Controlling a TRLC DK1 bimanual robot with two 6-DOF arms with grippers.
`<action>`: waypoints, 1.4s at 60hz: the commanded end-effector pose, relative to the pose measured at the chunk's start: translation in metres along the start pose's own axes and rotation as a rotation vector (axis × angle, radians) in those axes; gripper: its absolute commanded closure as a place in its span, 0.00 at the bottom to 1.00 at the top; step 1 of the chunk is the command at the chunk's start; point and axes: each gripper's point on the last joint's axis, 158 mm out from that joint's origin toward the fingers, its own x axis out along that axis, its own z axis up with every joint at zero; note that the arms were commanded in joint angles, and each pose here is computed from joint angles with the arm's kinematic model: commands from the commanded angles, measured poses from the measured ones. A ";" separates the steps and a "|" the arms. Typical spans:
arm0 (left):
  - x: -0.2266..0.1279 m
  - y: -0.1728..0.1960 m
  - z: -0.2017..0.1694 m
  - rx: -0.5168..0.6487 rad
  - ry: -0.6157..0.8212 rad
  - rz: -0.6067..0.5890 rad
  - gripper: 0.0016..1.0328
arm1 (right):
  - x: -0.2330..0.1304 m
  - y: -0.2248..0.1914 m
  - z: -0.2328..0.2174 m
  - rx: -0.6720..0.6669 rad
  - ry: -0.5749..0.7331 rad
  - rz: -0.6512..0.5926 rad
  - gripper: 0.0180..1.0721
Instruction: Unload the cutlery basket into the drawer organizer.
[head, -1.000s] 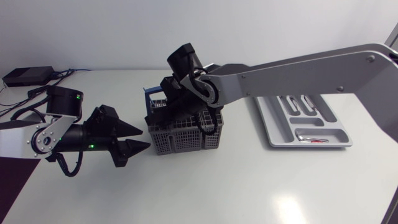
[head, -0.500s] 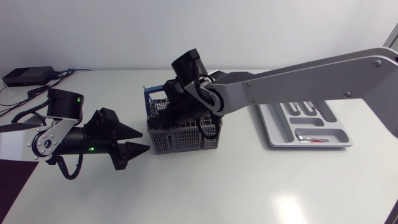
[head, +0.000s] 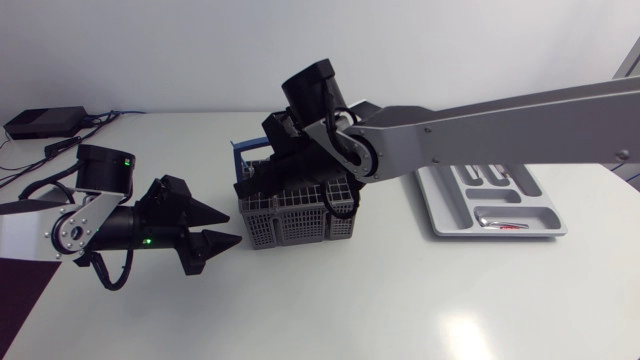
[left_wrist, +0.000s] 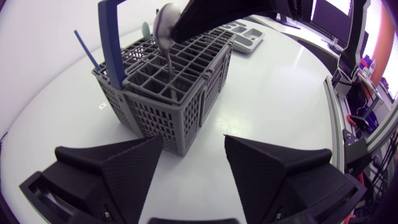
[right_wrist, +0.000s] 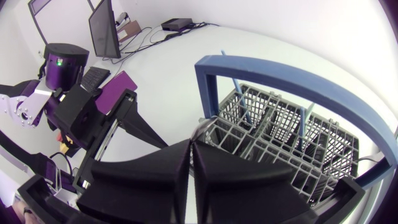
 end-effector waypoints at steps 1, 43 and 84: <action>0.000 -0.008 -0.001 0.004 -0.010 -0.018 0.33 | -0.010 0.016 0.004 -0.026 -0.026 0.023 0.94; 0.002 -0.010 0.005 0.013 -0.015 -0.026 0.33 | -0.057 0.045 0.038 -0.121 -0.143 0.050 0.94; 0.003 -0.014 0.010 0.021 -0.017 -0.036 0.33 | -0.160 -0.013 0.015 -0.208 -0.116 -0.100 0.94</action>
